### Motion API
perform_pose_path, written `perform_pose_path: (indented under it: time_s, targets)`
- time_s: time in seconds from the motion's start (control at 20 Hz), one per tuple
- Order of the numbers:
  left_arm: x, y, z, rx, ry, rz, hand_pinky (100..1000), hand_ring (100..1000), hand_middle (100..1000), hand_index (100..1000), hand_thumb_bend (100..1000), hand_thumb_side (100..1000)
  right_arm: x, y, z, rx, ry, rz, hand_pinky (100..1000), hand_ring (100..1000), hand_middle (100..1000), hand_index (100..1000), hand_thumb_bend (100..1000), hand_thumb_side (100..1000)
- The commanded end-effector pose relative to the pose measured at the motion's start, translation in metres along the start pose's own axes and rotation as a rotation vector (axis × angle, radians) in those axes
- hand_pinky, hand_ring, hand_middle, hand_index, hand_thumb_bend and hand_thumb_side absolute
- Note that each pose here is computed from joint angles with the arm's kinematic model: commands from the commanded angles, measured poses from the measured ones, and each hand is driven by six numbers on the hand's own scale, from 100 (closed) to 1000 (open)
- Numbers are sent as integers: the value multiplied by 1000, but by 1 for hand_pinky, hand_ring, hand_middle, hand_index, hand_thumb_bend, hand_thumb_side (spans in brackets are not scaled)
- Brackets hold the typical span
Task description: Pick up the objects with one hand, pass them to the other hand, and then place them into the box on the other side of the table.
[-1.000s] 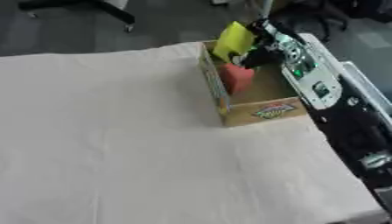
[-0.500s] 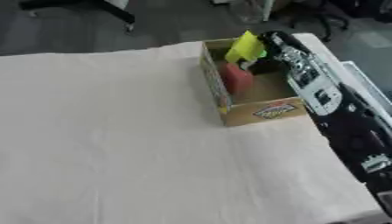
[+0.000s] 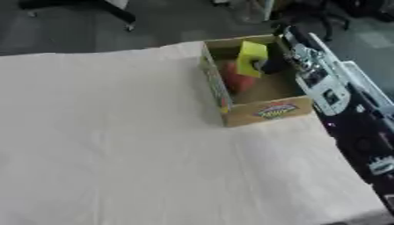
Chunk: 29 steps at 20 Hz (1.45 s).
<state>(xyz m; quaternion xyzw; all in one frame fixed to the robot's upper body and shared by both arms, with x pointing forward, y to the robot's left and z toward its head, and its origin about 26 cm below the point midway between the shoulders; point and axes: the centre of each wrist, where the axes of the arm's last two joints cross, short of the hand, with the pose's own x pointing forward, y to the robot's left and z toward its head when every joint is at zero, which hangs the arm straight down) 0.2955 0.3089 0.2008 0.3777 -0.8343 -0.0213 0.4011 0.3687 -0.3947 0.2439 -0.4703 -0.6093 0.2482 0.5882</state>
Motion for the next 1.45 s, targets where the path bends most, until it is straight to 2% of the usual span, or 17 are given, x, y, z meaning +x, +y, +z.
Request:
perform_pose_path:
  time_s: [0.05, 0.15, 0.2, 0.25, 0.3, 0.35, 0.4, 0.55, 0.65, 0.7, 0.85, 1.05, 1.2, 1.35, 1.45]
  targets:
    - [3, 7, -5, 25, -26, -15, 654, 671, 671, 816, 346, 521, 4, -24, 2, -65, -16, 15, 935, 984, 847, 948, 419, 106]
    - [3, 7, -5, 30, -25, -14, 653, 669, 670, 814, 345, 520, 7, -27, 3, -85, -20, -37, 940, 979, 837, 955, 470, 172]
    - [3, 7, -5, 35, -23, -12, 652, 668, 669, 814, 344, 520, 11, -30, 6, -106, -35, -104, 950, 978, 834, 967, 497, 249]
    - [2, 7, -4, 42, -20, -11, 651, 667, 668, 813, 343, 520, 16, -32, 11, -130, -59, -189, 954, 974, 829, 969, 434, 297]
    - [1, 8, -4, 52, -13, -9, 649, 664, 664, 811, 338, 520, 22, -34, 17, -161, -99, -286, 961, 969, 826, 972, 309, 393]
    - [0, 7, -3, 64, -6, -6, 648, 663, 663, 809, 332, 525, 28, -35, 24, -191, -140, -381, 963, 970, 826, 976, 242, 384]
    - [-1, 7, -3, 72, 1, -1, 646, 662, 661, 808, 325, 533, 32, -34, 30, -214, -170, -462, 968, 970, 829, 983, 152, 439]
    - [-4, 3, -2, 94, 23, 21, 643, 658, 659, 806, 309, 550, 43, -26, 50, -261, -245, -657, 976, 966, 826, 984, 100, 463]
    - [-5, 0, -2, 111, 32, 43, 642, 657, 658, 805, 299, 561, 48, -19, 63, -295, -296, -750, 977, 957, 821, 979, 114, 410]
    - [-6, -2, -2, 118, 37, 54, 640, 658, 663, 808, 288, 571, 48, -16, 68, -312, -312, -780, 972, 945, 815, 973, 216, 300]
    - [-10, -9, -1, 133, 72, 97, 637, 670, 690, 821, 267, 591, 43, -2, 74, -345, -324, -849, 969, 934, 808, 969, 253, 256]
    - [-23, -23, 3, 141, 154, 184, 641, 695, 743, 839, 242, 650, 27, 18, 74, -343, -287, -894, 975, 943, 817, 982, 234, 314]
    - [-34, -33, 8, 131, 204, 242, 645, 700, 754, 853, 239, 679, 18, 28, 73, -333, -275, -911, 979, 950, 825, 987, 176, 365]
    - [-44, -43, 13, 127, 258, 307, 648, 701, 756, 856, 251, 714, 6, 40, 71, -329, -222, -939, 984, 958, 832, 999, 121, 455]
    - [-51, -49, 16, 124, 288, 345, 648, 700, 756, 857, 261, 730, 0, 47, 70, -315, -191, -949, 985, 964, 841, 1000, 143, 454]
